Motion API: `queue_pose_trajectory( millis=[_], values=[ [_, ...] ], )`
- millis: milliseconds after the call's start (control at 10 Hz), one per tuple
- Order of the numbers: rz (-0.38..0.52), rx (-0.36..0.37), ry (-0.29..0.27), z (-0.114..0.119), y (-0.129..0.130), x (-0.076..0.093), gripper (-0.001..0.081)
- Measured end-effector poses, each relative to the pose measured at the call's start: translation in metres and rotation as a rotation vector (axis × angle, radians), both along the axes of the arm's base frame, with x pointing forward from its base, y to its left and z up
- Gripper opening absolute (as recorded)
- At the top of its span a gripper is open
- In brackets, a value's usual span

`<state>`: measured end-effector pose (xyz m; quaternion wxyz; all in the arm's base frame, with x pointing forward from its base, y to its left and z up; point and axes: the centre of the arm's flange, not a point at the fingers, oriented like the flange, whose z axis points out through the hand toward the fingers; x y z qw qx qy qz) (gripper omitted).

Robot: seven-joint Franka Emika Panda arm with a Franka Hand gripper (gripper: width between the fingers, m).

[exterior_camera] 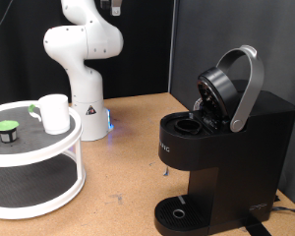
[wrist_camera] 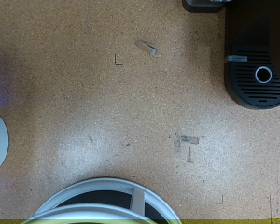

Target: Make a cup of coffee with the keurig machine

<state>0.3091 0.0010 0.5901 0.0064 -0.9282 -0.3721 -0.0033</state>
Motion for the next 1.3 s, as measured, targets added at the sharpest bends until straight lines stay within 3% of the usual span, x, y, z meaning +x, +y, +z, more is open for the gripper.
queue_pose_trajectory(
  millis=[900,1300],
  values=[
    [0.051,0.033,0.031,-0.004,0.0029,-0.0014,0.0805],
    [0.149,0.083,0.039,-0.0074,0.0064,0.0009,0.0805]
  ],
)
